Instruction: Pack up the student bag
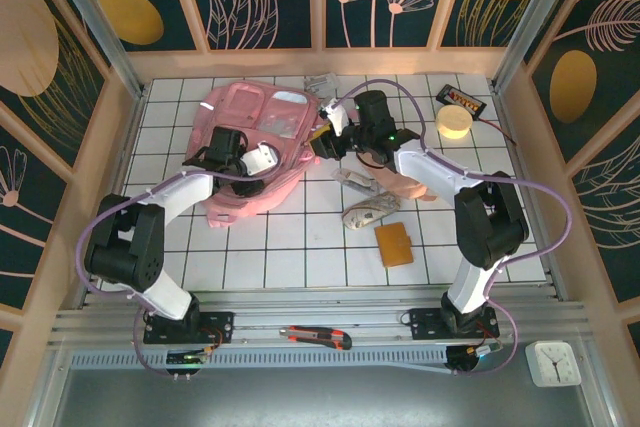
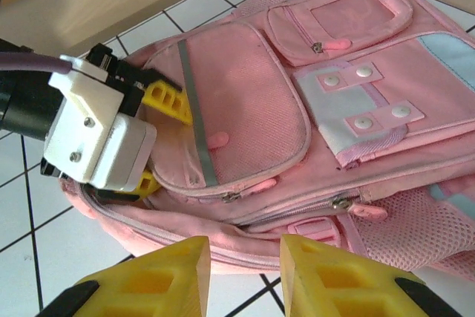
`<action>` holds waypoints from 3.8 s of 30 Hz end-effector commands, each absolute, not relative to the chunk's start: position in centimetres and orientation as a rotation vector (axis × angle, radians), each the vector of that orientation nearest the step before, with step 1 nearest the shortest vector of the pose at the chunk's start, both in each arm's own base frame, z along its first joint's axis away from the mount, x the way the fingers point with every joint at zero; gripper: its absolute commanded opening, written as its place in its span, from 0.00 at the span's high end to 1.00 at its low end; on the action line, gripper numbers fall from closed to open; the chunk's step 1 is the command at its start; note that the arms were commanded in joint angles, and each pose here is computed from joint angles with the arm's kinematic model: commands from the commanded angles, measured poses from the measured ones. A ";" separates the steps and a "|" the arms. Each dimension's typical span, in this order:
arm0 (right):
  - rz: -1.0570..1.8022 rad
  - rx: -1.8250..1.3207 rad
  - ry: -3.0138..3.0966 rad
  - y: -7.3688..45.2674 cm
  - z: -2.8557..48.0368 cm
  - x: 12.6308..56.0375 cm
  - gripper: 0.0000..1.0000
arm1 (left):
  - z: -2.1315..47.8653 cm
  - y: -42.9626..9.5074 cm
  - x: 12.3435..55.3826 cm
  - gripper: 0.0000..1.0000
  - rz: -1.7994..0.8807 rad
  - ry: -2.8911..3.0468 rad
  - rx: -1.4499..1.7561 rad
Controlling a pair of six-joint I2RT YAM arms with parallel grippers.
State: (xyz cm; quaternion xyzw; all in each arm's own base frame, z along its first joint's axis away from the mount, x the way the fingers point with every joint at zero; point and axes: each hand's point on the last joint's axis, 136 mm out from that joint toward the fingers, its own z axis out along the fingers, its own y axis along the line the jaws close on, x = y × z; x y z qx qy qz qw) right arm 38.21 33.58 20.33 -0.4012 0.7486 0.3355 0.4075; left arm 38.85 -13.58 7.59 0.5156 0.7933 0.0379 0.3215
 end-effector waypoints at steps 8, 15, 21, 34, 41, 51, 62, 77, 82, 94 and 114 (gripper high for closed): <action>0.732 -1.190 1.801 31.9 17.5 39.5 0.64 | 13.3 -15.2 40.3 1.00 0.070 1.968 1.293; 0.688 -1.288 1.710 32.3 16.0 42.1 0.57 | 16.3 -14.7 38.6 1.00 0.087 1.908 1.263; 0.712 -1.383 1.681 34.0 14.7 42.4 0.55 | 20.2 -14.3 38.1 1.00 0.144 1.810 1.218; 0.834 -1.444 1.671 36.9 11.5 41.6 0.54 | 22.8 -14.5 37.9 1.00 0.136 1.751 1.163; 0.835 -1.394 1.681 36.8 11.2 42.9 0.54 | 23.3 -14.4 37.3 1.00 0.126 1.746 1.164; 0.855 -1.294 1.672 36.4 12.6 44.8 0.54 | 23.5 -14.3 36.7 1.00 0.123 1.745 1.176; 0.948 -1.320 1.677 37.0 12.5 44.0 0.49 | 22.1 -14.2 35.9 1.00 0.112 1.763 1.191; 1.064 -1.371 1.755 37.7 9.0 41.7 0.51 | 22.5 -14.1 35.6 1.00 0.112 1.747 1.184; 1.045 -1.341 1.729 38.2 9.6 42.8 0.55 | 22.3 -14.3 35.2 1.00 0.088 1.748 1.179; 1.018 -1.331 1.717 37.7 10.4 42.3 0.98 | 22.2 -14.4 35.4 1.00 0.084 1.750 1.166; 0.979 -1.428 1.786 36.9 12.6 38.8 1.00 | 22.0 -14.0 35.9 1.00 0.132 1.786 1.105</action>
